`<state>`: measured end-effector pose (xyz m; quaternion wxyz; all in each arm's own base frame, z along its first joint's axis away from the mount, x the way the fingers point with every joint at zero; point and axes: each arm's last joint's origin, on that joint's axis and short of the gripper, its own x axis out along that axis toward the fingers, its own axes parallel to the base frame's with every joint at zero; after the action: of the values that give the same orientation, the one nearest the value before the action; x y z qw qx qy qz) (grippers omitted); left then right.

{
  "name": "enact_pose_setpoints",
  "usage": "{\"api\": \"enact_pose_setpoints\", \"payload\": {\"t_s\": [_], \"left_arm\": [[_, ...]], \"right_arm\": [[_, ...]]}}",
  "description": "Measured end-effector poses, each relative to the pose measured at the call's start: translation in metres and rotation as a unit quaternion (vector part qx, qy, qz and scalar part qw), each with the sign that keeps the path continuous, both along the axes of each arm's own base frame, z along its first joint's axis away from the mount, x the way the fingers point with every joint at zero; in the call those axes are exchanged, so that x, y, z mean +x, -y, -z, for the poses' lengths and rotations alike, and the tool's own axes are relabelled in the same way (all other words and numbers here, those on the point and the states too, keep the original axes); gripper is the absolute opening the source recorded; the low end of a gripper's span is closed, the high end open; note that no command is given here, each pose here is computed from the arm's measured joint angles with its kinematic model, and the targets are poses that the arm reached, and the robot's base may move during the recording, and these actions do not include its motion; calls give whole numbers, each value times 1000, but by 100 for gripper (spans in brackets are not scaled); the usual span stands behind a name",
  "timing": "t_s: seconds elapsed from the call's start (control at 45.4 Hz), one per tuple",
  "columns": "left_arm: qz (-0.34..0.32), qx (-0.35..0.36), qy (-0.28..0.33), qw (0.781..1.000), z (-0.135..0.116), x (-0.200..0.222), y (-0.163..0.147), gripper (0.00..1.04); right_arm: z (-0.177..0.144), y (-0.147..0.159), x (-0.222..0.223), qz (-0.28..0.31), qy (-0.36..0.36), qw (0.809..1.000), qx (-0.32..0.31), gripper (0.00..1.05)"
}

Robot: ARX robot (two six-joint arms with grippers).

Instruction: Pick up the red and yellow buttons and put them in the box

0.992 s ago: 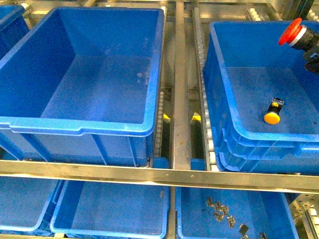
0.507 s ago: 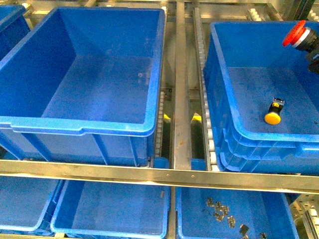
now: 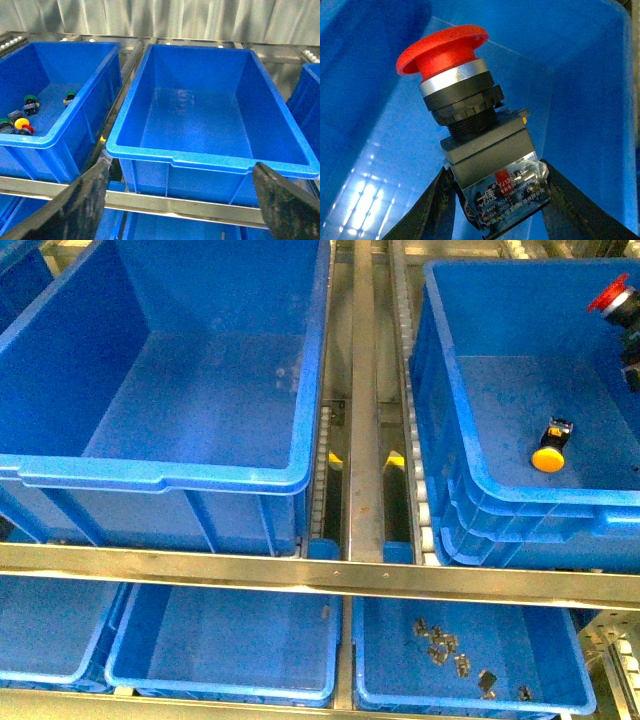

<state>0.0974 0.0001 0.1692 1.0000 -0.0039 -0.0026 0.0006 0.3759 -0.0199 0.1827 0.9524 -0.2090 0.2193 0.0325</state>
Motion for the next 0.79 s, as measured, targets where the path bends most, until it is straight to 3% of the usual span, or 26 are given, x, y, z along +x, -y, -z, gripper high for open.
{"api": "enact_pose_setpoints", "payload": {"t_s": [0.066,0.441,0.793], "left_arm": [[0,0,0,1000,0,0,0,98],[0,1,0,1000,0,0,0,97],[0,1,0,1000,0,0,0,97]], "right_arm": [[1,0,20,9,-2,1000,12,39],[26,2,142,145,-26,979,141,39],[50,0,201,198,-46,970,134,39]]}}
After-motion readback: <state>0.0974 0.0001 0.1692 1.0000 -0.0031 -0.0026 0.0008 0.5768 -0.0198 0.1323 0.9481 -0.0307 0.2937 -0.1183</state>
